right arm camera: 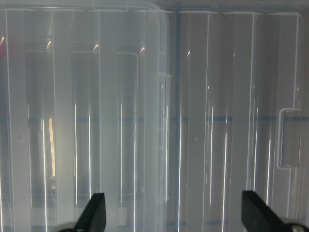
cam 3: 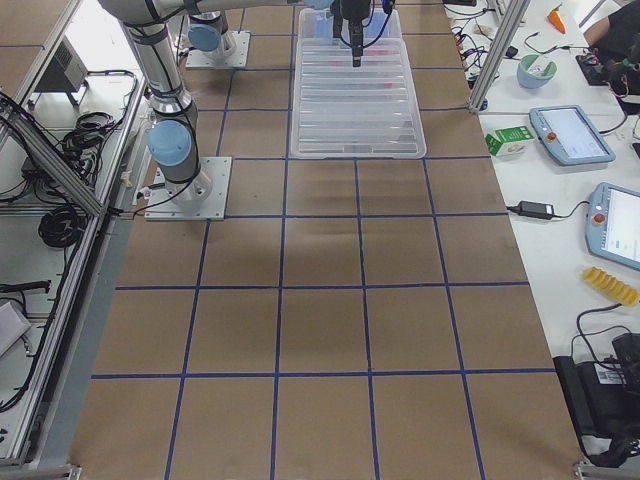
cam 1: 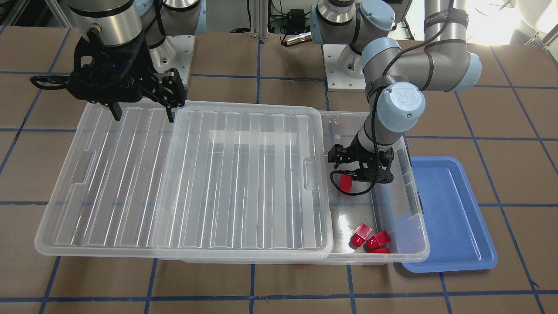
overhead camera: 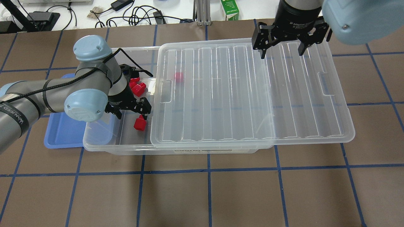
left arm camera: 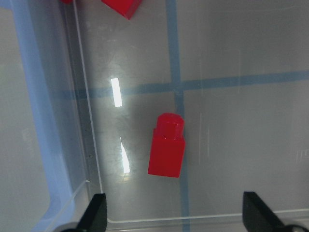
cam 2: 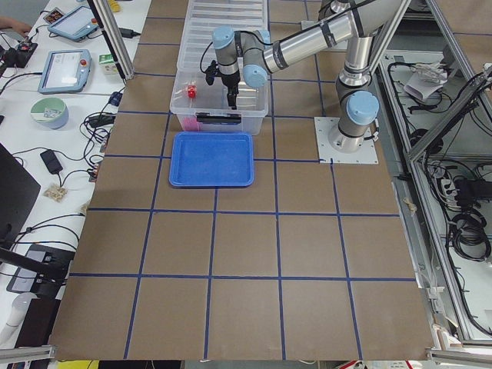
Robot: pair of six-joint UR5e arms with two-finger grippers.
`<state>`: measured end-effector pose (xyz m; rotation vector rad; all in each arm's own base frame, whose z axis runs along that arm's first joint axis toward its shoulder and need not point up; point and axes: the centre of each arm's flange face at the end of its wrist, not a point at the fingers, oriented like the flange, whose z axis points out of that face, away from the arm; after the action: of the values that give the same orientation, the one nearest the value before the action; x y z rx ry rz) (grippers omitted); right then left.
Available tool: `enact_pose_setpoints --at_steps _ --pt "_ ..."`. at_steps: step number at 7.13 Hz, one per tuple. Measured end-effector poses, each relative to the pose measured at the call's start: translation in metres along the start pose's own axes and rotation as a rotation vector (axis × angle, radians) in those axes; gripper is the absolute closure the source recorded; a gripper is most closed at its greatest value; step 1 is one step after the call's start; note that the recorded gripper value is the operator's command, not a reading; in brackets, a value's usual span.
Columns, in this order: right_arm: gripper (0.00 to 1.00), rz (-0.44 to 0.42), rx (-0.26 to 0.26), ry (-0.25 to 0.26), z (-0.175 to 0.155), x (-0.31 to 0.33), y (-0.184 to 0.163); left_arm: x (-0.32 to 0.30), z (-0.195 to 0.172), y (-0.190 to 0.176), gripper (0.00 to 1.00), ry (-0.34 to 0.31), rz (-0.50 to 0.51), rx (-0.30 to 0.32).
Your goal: Place red block in blue tray from box
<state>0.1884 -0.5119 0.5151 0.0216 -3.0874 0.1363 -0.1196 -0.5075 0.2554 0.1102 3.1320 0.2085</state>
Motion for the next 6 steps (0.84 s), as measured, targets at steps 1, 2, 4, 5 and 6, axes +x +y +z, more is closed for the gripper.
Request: enact_pose_setpoints --at_steps 1,2,4,5,6 --pt "0.0 0.0 0.0 0.0 0.0 0.0 0.0 0.0 0.006 -0.001 0.0 0.002 -0.002 -0.003" --pt "0.0 -0.001 0.0 0.0 0.0 0.0 0.0 0.0 0.011 -0.002 0.0 0.003 -0.001 -0.008" --pt "0.0 -0.001 0.001 -0.001 0.0 0.0 0.0 -0.001 0.022 -0.006 0.0 0.003 -0.002 -0.019" --pt "0.0 -0.001 0.0 -0.001 0.0 0.0 0.0 -0.001 0.027 -0.007 0.0 0.003 -0.002 -0.024" --pt "0.0 -0.001 0.0 -0.001 0.0 0.0 0.0 -0.001 0.032 -0.008 0.0 0.004 0.0 -0.029"
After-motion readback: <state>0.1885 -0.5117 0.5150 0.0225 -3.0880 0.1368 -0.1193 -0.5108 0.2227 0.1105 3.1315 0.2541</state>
